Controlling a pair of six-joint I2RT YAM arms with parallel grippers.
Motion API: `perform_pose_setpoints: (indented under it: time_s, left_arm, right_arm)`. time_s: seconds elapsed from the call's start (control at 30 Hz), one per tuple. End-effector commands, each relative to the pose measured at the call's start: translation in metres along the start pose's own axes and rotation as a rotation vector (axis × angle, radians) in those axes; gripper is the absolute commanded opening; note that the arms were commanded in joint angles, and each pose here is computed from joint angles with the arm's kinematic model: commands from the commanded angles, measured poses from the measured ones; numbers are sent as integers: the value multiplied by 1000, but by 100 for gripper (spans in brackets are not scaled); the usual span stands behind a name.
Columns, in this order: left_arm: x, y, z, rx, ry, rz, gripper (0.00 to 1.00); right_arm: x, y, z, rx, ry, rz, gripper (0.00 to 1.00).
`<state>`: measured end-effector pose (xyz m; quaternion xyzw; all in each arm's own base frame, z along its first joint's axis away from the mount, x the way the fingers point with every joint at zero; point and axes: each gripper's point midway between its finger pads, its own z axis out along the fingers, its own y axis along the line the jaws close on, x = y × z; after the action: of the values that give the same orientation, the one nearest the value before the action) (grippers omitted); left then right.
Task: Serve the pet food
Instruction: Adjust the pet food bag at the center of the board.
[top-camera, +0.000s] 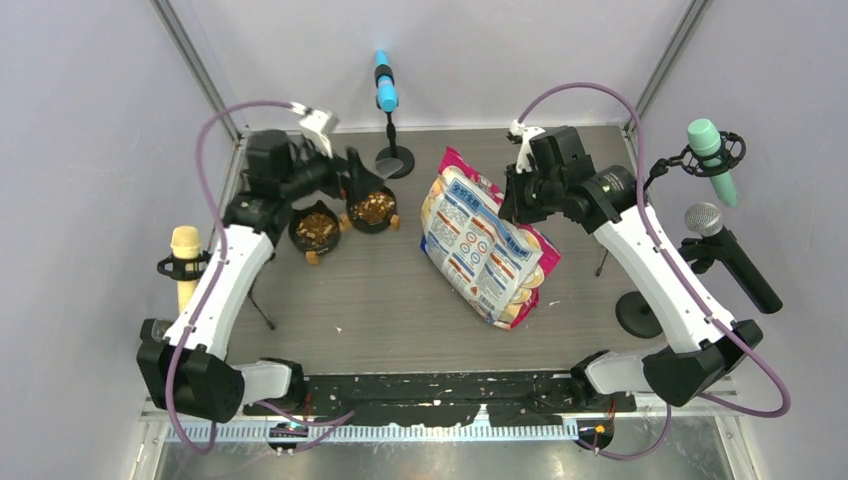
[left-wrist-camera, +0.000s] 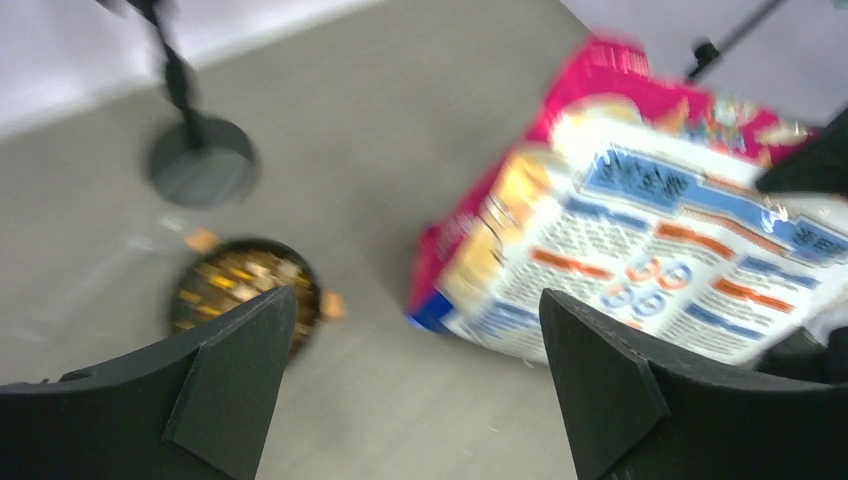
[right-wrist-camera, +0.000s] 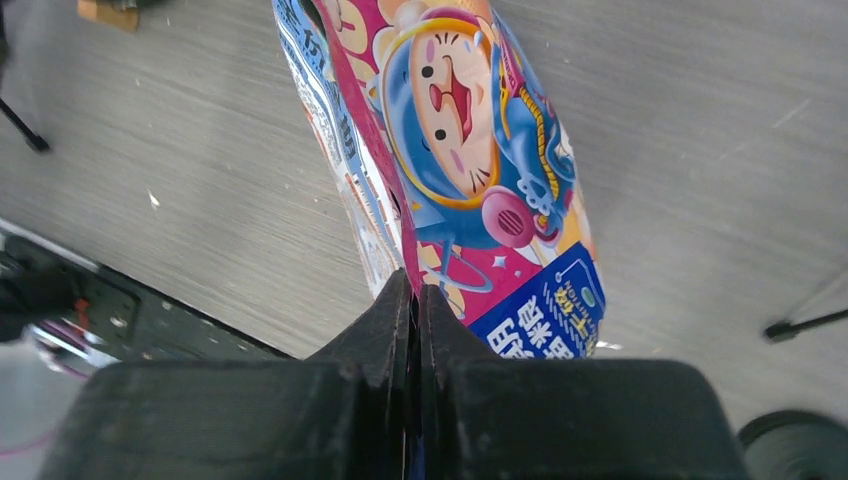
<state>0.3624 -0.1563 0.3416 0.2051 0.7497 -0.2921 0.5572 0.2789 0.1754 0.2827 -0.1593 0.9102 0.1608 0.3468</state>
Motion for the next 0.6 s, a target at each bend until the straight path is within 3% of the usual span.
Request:
perform_pose_setpoints:
  time_s: [0.0, 0.13, 0.23, 0.43, 0.57]
  left_arm:
    - [54, -53, 27, 98, 72, -142, 93]
    - [94, -86, 45, 144, 126, -219, 91]
    - [85, -95, 48, 167, 70, -249, 91]
    - [52, -115, 30, 209, -19, -161, 92]
    - [61, -112, 22, 165, -29, -111, 93]
  right_arm:
    - [-69, 12, -41, -18, -334, 366, 5]
    - [-84, 8, -43, -17, -430, 596, 5]
    - [-91, 3, -42, 12, -494, 760, 5]
    - [-109, 6, -33, 62, -575, 953, 5]
    - [-126, 21, -30, 78, -600, 1036, 5]
